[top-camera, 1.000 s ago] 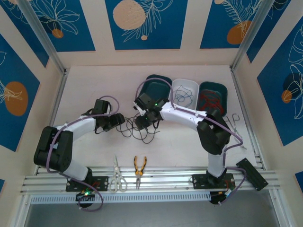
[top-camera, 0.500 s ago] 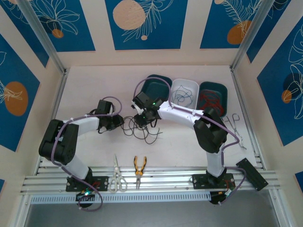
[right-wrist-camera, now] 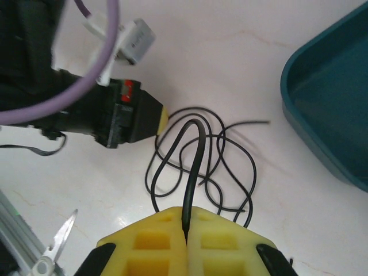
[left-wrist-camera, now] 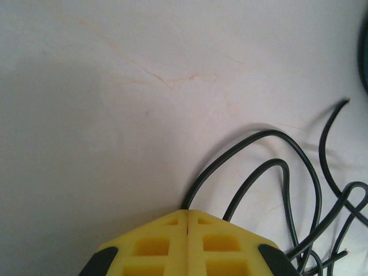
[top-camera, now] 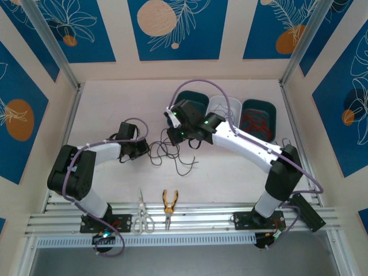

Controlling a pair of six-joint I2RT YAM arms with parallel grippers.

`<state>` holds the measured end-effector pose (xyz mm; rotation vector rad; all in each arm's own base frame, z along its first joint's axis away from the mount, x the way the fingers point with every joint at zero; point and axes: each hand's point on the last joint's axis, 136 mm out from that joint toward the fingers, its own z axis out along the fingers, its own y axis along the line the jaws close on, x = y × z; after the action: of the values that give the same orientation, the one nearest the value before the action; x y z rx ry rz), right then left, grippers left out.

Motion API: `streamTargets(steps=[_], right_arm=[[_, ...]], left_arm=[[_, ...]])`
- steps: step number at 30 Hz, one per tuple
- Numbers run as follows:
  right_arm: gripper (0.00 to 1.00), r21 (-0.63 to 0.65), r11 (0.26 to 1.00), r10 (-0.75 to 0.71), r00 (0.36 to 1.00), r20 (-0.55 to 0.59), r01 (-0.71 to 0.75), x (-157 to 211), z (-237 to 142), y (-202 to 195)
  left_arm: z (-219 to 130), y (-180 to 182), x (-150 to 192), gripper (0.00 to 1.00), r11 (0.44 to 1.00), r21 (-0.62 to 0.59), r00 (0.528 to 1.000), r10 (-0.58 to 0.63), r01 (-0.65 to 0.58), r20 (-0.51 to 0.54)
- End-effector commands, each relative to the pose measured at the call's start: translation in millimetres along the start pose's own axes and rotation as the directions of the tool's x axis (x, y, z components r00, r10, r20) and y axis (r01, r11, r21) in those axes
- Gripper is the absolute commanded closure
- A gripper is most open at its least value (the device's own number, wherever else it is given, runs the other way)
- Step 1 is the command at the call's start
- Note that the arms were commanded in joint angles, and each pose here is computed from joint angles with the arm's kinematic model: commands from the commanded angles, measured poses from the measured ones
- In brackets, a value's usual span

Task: Untangle the cables

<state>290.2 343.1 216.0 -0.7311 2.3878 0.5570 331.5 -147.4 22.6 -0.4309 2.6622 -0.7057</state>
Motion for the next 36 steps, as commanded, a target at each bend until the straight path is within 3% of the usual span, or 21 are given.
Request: streamTargets(steps=[1, 12, 18, 29, 36], right_arm=[[1.0, -0.028, 1.0, 0.01, 0.993, 0.114, -0.007, -26.6, -36.6, 9.9], [1.0, -0.096, 0.993, 0.099, 0.952, 0.29, -0.073, -65.3, -94.4, 4.9], [1.0, -0.089, 0.984, 0.18, 0.908, 0.379, -0.158, -90.0, -113.6, -22.1], [1.0, 0.033, 0.954, 0.253, 0.863, 0.438, -0.297, -121.9, -112.3, -85.8], [1.0, 0.141, 0.942, 0.216, 0.872, 0.439, -0.304, -136.5, -98.1, -111.5]], left_arm=[[3.9, 12.9, 9.8, 1.0, 0.999, -0.047, 1.0, -0.024, 0.023, -0.013], [3.6, 14.9, 10.3, 1.0, 0.998, -0.051, 0.999, -0.035, 0.035, -0.007], [2.1, 15.8, 10.9, 1.0, 0.998, -0.053, 0.999, -0.04, 0.04, -0.002], [-2.9, 17.1, 12.8, 1.0, 0.998, -0.058, 1.0, -0.03, 0.03, 0.005], [-12.7, 12.2, 9.9, 1.0, 0.999, -0.05, 1.0, -0.005, 0.006, 0.02]])
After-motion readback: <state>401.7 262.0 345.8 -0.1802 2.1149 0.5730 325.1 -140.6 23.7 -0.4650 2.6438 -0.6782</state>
